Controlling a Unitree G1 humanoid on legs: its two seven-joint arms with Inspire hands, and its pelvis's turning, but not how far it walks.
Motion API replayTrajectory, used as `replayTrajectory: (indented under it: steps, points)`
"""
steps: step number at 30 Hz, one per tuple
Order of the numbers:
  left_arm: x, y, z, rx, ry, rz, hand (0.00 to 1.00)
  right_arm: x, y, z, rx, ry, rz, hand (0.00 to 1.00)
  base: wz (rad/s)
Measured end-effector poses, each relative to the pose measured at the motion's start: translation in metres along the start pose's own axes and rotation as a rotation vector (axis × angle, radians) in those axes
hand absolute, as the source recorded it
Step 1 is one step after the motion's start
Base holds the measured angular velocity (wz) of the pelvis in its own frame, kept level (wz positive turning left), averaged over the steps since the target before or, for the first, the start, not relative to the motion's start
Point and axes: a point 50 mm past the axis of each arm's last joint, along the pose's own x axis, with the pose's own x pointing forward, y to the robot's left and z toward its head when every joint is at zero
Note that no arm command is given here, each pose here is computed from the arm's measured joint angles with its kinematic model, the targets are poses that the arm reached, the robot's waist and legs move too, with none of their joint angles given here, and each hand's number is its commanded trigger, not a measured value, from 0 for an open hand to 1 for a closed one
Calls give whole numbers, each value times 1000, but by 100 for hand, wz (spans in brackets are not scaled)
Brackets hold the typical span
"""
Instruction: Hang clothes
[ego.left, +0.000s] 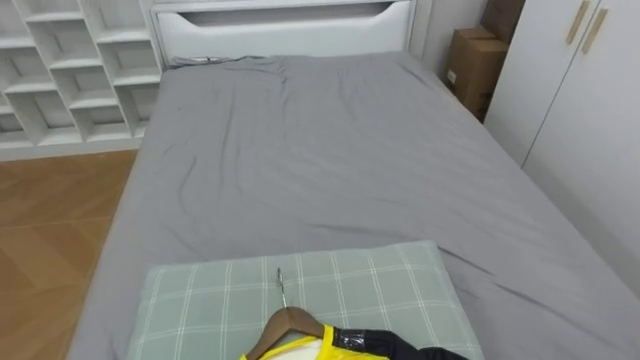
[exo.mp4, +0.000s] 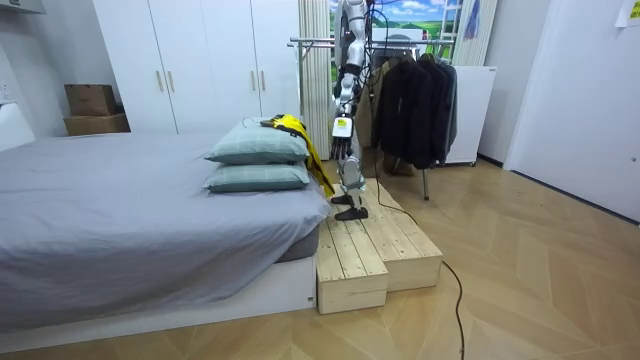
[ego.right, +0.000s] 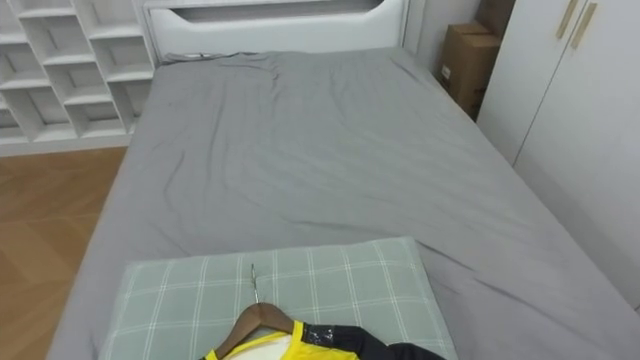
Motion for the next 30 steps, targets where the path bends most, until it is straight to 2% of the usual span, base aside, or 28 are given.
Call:
replayTrajectory:
  steps: [13,20,22,30]
  points:
    - [-3,26,24,-91,-149,327,0,0,0,2,-52,-16,-3,0,0]
    - [-16,38,65,8,-417,458,0,0,0,11,-89,-62,-2,0,3]
    - [-21,36,75,57,-489,472,0,0,1,14,-109,-83,-1,0,0]
    - [-29,23,88,235,-625,498,0,0,0,18,-115,-109,-1,0,-1]
